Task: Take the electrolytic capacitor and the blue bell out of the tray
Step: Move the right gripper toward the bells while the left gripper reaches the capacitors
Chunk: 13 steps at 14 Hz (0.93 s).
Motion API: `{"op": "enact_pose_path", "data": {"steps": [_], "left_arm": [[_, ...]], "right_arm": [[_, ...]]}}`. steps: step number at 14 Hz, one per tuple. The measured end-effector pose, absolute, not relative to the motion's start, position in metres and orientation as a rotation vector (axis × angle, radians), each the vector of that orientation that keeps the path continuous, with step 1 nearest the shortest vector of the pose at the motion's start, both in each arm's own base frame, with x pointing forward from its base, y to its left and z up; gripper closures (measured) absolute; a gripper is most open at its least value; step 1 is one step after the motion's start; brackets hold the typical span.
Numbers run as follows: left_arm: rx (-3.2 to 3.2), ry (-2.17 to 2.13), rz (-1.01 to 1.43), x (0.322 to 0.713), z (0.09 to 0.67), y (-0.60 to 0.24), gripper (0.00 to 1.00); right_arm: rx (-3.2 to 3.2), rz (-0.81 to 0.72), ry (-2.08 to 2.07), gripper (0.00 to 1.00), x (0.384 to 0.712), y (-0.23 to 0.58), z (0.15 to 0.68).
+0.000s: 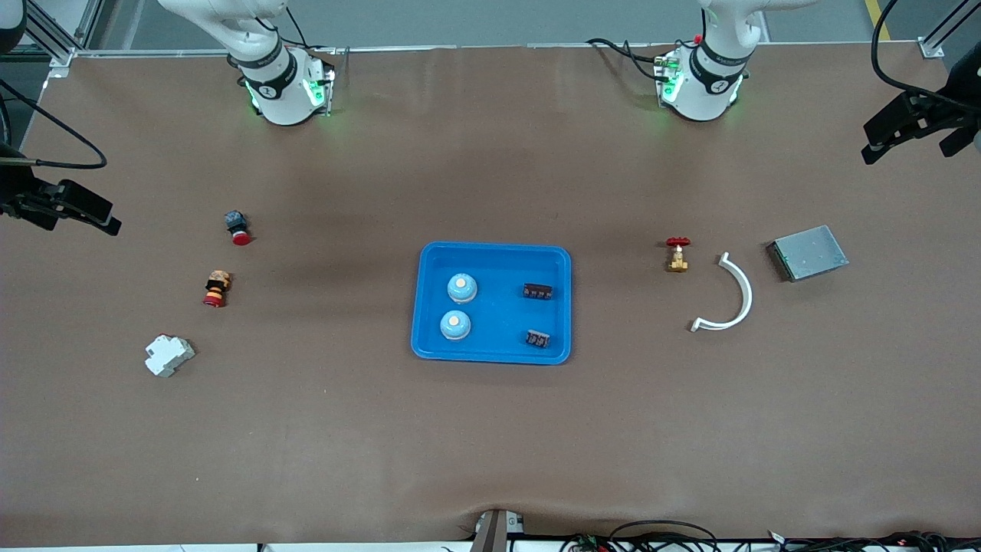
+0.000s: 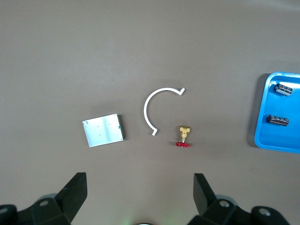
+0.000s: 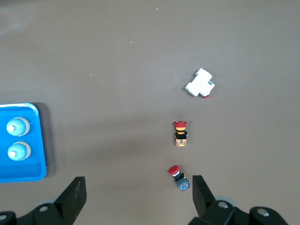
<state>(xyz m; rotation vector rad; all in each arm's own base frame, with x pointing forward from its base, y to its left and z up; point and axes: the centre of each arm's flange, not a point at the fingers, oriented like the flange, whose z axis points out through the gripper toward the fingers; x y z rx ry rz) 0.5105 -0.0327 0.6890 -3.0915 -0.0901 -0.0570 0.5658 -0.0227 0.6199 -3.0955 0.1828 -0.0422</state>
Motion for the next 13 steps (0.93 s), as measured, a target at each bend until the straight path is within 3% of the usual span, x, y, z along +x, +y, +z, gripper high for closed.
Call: {"op": "enact_pose_path", "data": {"steps": [7,13], "left_arm": [[-3.092,-0.089,-0.026,0.518,0.679,-0.032,0.00],[-3.178,-0.088,0.114,0.562,0.614,-0.046,0.00]], "right_arm": [[-3.096,-0.042,0.183,0.00,0.566,-0.023,0.620],[-3.096,0.010,0.181,0.00,0.562,-0.022,0.617]]}}
